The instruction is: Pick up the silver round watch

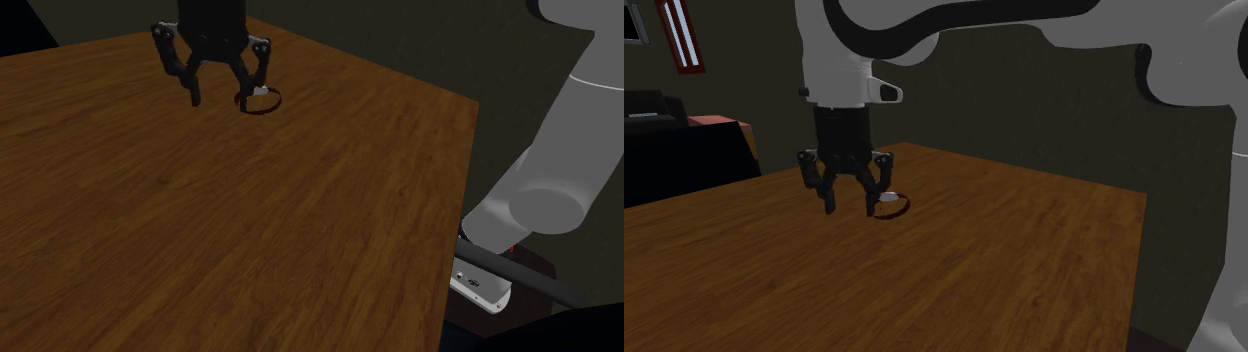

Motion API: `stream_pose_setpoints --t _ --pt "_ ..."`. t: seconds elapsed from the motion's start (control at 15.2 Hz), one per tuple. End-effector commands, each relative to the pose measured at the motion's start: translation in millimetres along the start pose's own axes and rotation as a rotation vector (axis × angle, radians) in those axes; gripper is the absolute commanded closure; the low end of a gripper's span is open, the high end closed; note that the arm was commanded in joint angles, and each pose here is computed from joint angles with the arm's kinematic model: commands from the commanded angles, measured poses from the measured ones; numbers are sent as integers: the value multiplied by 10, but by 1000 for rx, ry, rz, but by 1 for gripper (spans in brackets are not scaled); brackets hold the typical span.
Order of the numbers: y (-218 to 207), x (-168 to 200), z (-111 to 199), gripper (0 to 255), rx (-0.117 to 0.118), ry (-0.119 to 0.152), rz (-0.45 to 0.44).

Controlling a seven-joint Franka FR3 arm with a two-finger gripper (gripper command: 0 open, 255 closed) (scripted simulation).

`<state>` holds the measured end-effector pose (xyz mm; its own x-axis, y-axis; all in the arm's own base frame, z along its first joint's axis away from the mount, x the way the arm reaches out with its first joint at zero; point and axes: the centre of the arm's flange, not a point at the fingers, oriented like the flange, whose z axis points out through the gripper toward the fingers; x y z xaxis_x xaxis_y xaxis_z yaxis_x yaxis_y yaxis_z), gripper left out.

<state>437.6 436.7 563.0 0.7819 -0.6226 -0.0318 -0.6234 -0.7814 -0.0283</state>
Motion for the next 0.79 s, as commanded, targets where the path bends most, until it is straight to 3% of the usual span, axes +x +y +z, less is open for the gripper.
stream_pose_setpoints --t 0.0,0.26,0.33,0.73 --pt "91 86 -101 0 -3 32 338" --pt "413 137 -367 0 -14 114 1134" --pt "442 128 -392 0 -15 122 1207" --pt "451 138 -75 0 -15 122 1207"
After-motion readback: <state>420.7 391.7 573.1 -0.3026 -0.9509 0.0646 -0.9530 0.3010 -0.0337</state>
